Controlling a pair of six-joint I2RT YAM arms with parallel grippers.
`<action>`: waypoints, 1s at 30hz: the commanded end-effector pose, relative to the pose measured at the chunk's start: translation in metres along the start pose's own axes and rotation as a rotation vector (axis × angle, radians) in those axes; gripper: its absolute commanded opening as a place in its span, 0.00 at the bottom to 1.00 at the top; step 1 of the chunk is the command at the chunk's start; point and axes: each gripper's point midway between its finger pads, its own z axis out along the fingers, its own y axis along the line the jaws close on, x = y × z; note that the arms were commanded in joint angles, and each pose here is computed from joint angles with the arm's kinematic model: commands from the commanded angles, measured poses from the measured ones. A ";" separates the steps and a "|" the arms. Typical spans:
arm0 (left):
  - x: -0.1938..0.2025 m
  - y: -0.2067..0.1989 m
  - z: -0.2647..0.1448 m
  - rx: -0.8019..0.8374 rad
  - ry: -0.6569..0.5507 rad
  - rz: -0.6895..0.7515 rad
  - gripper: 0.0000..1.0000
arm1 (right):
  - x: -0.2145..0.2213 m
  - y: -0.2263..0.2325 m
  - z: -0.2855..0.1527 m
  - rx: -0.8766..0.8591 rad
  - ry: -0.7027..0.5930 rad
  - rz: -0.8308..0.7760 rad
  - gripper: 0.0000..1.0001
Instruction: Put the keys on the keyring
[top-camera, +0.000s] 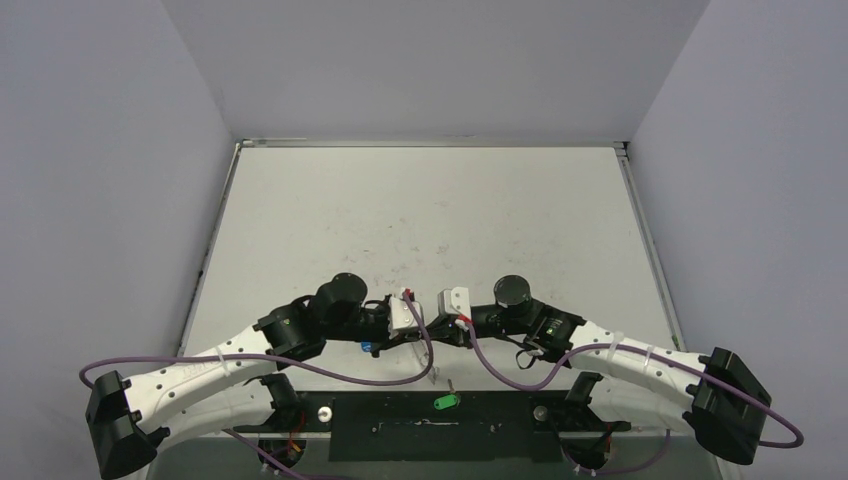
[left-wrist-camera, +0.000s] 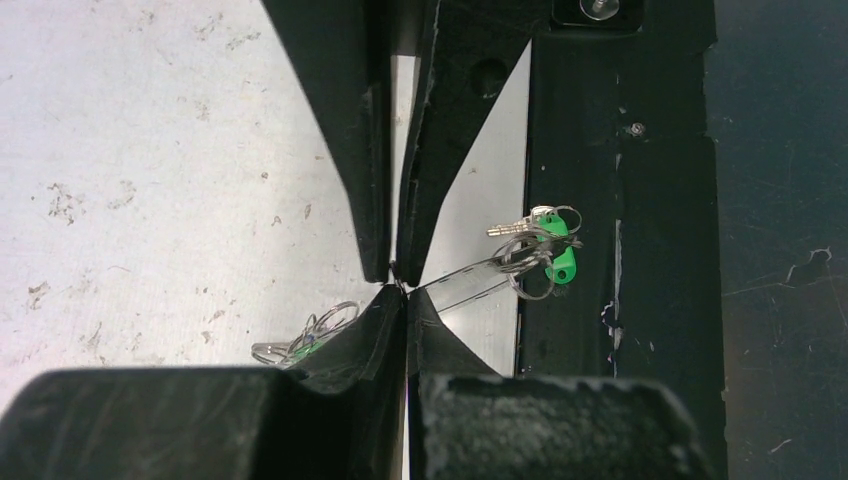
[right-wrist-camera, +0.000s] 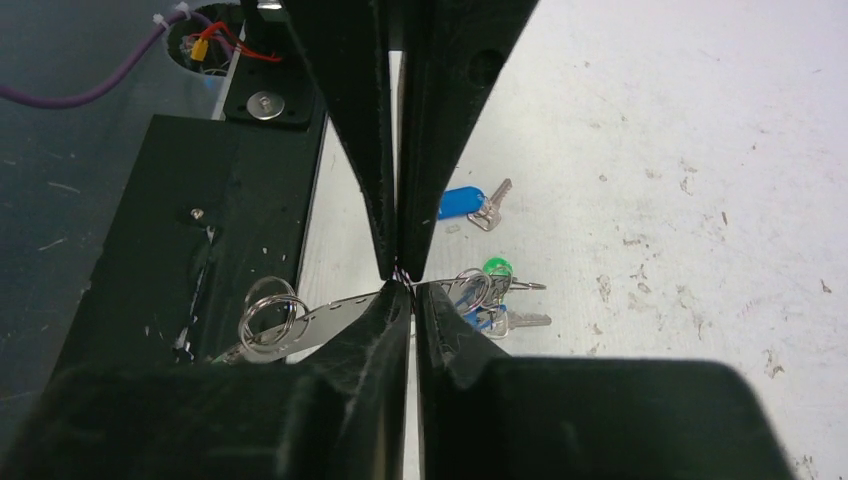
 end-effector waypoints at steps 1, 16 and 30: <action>-0.032 0.002 0.000 0.003 -0.105 0.031 0.00 | -0.021 0.004 0.005 -0.039 -0.083 -0.053 0.00; -0.018 0.027 -0.019 -0.224 -0.178 -0.001 0.31 | -0.032 0.002 0.004 0.018 -0.178 0.070 0.00; -0.020 0.014 -0.022 -0.228 -0.467 0.055 0.37 | -0.037 -0.010 -0.005 0.153 -0.314 0.227 0.00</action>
